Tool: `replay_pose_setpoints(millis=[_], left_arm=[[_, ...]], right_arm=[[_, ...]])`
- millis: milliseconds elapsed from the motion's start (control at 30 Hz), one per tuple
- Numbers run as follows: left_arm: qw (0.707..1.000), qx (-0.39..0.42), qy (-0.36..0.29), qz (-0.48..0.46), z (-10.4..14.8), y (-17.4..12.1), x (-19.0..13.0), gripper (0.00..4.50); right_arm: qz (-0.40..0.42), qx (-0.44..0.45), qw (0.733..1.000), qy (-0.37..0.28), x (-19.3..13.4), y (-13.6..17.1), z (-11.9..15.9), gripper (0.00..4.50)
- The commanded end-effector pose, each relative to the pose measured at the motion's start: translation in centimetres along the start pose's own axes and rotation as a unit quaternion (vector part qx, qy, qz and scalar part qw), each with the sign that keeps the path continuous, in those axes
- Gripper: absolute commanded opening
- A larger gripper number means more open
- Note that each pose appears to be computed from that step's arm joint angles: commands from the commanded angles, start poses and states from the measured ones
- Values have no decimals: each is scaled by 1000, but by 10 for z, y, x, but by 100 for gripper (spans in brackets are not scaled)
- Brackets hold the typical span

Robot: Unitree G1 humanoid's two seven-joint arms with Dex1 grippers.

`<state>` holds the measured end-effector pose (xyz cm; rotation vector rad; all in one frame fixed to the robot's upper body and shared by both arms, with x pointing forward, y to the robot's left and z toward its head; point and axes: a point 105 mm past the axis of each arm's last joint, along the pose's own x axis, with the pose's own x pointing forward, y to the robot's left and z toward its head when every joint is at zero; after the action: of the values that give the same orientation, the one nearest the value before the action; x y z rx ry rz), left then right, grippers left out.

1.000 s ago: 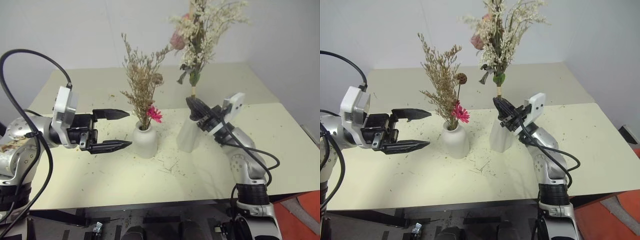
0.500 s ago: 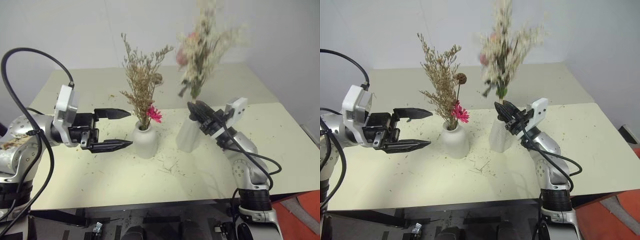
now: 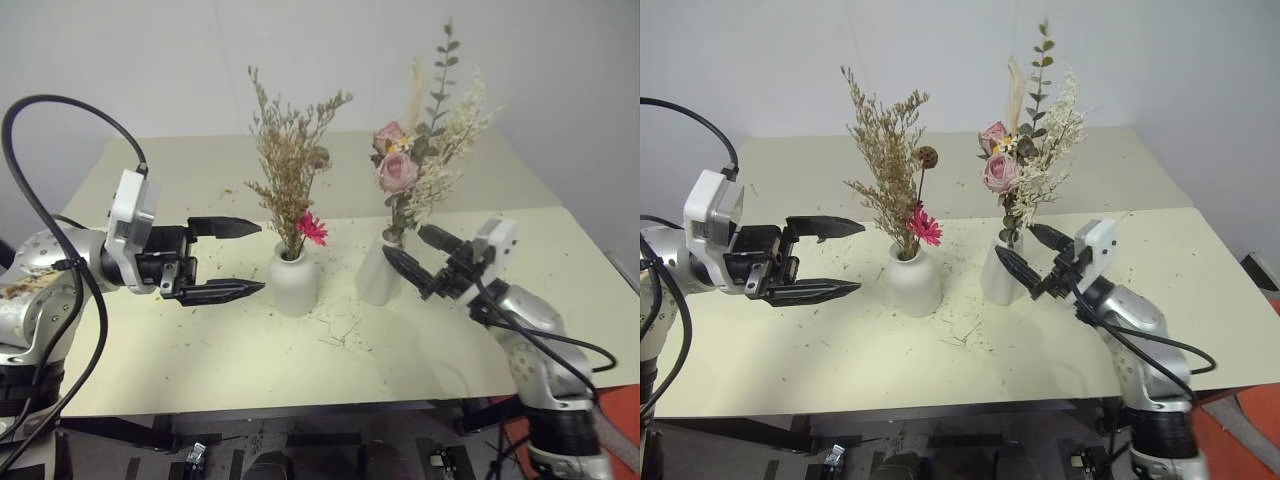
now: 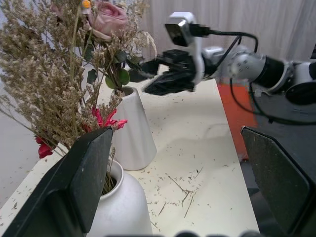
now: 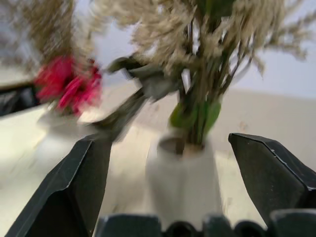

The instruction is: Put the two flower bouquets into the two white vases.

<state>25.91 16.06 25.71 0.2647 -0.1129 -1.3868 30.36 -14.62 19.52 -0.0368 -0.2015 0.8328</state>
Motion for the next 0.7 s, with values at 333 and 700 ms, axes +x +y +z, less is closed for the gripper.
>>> replay_pose_setpoints(millis=[333, 700], left_arm=[[1000, 7, 14, 24, 1, 7, -14, 450], [998, -17, 26, 57, -11, 8, -28, 450]], right_arm=[[43, -62, 992, 101, -66, -26, 28, 444], [51, -92, 981, 162, -101, -34, 47, 444]])
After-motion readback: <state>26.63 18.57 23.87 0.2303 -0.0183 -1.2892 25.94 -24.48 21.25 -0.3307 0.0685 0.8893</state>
